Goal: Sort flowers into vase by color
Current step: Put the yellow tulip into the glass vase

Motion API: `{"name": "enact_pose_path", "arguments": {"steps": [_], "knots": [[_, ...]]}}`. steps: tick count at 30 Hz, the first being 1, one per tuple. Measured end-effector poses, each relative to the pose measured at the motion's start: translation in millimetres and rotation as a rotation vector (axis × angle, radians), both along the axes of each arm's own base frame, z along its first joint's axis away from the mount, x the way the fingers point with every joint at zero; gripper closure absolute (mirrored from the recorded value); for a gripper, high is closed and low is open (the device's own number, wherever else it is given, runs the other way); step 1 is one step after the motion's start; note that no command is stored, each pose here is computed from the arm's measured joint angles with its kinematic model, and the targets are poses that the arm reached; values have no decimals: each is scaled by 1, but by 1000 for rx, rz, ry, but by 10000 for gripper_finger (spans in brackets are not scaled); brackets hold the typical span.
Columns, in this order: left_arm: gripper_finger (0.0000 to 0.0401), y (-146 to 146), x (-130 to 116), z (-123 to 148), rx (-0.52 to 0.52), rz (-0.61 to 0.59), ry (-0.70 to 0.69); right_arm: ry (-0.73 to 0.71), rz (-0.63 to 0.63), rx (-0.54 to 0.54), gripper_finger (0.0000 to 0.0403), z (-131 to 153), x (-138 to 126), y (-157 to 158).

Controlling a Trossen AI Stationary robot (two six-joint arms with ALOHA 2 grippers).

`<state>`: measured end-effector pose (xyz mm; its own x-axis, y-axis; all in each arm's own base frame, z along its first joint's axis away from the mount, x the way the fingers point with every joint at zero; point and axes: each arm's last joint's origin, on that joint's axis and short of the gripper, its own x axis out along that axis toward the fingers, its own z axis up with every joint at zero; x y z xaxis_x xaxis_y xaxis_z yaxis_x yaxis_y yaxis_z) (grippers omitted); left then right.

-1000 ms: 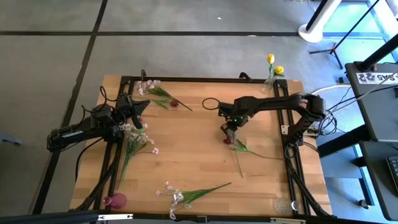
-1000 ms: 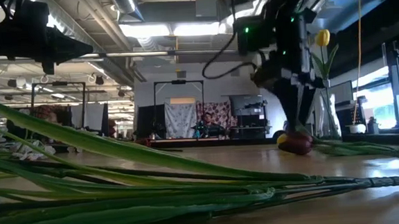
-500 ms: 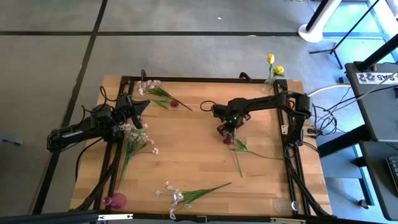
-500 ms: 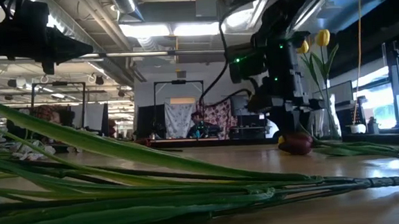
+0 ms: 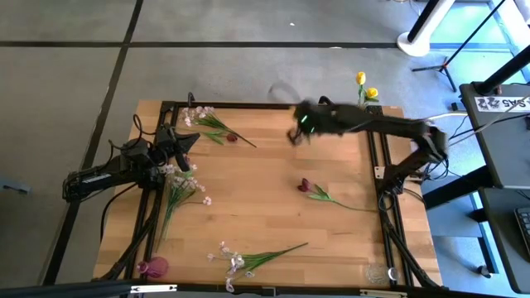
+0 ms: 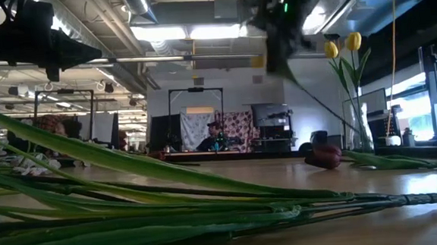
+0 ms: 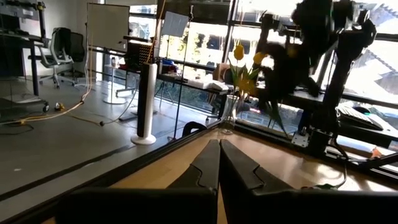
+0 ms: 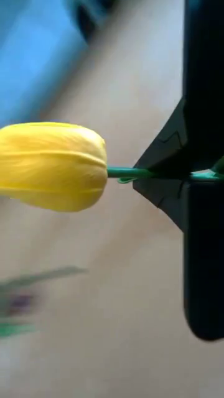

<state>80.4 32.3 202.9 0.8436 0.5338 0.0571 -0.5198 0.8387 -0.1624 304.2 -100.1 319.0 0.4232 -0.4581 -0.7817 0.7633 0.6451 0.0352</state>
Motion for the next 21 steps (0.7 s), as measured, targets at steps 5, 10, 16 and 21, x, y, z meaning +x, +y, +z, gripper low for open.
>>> {"name": "enact_pose_path", "arguments": {"steps": [5,10,16,21], "knots": [[401,0,0,0,0,0,0,-227,2,-363,398,98,-39,-19],[401,0,0,0,0,0,0,-387,14,-661,398,159,-79,-34],[401,0,0,0,0,0,0,-503,39,-886,399,191,-112,-51],[401,0,0,0,0,0,0,-606,77,-1031,400,207,-126,-64]]}}
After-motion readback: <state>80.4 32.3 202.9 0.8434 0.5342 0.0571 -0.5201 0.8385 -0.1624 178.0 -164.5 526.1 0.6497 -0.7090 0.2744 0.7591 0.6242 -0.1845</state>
